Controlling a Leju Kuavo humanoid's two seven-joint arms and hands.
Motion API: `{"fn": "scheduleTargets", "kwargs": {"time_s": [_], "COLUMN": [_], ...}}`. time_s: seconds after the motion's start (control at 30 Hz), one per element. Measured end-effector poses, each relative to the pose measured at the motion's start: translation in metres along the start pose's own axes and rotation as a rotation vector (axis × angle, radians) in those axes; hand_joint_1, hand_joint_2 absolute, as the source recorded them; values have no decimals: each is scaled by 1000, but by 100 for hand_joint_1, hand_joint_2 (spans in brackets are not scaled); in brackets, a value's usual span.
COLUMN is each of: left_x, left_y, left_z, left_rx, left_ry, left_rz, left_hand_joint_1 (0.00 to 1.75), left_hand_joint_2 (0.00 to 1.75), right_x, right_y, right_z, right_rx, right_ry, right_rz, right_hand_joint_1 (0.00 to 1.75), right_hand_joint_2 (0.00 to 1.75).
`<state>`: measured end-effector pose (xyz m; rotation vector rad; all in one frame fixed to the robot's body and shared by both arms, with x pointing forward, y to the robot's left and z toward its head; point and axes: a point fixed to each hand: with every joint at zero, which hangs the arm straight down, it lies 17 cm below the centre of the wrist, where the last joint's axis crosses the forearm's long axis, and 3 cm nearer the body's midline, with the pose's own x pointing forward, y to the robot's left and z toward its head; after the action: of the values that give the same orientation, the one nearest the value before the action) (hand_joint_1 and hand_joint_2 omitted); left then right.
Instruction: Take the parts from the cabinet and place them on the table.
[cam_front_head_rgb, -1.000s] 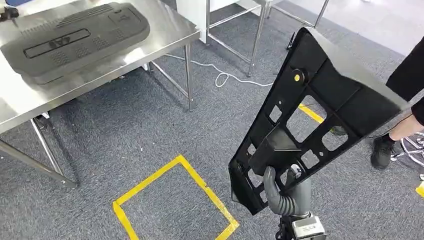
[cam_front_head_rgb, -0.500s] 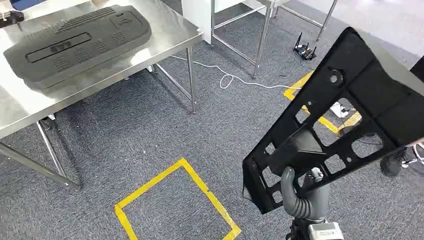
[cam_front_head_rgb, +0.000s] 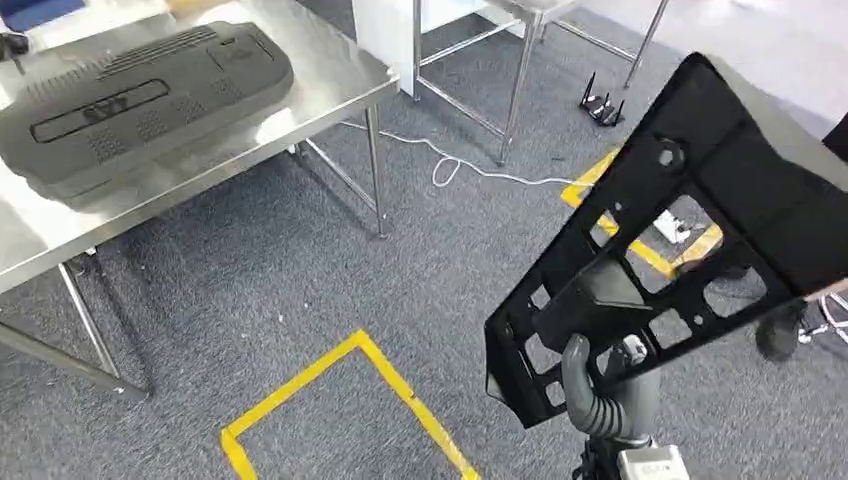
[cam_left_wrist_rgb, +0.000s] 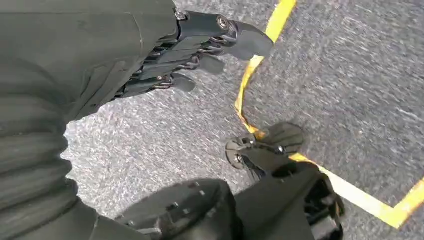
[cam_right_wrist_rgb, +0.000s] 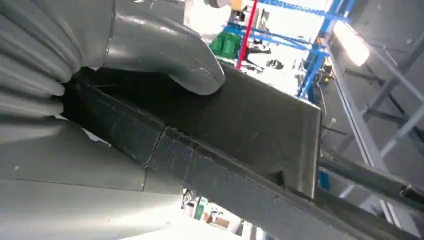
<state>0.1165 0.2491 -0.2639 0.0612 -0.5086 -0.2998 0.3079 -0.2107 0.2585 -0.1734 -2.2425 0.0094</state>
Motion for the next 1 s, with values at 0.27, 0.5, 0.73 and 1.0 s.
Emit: {"fn": "scheduleTargets", "kwargs": {"time_s": [0.27, 0.5, 0.73, 1.0], "left_x": [-2, -2, -5, -3], "left_y": [0, 1, 0, 1], "left_z": [0, 0, 1, 0], "left_rx": [0, 2, 1, 2], "left_ry": [9, 13, 17, 15], "left_rz": [0, -3, -4, -5], "left_hand_joint_1": [0, 0, 0, 0], "left_hand_joint_2": [175, 175, 175, 175], "right_x": [-1, -1, -2, -1], "right_y": [-2, -6, -7, -7], "right_z": [0, 2, 4, 5], "right_rx": [-2, -13, -13, -15], "right_ry": [-6, -6, -1, 0], "right_rz": [27, 50, 53, 53], "right_hand_joint_1": [175, 175, 175, 175], "right_hand_joint_2": [175, 175, 175, 175]}}
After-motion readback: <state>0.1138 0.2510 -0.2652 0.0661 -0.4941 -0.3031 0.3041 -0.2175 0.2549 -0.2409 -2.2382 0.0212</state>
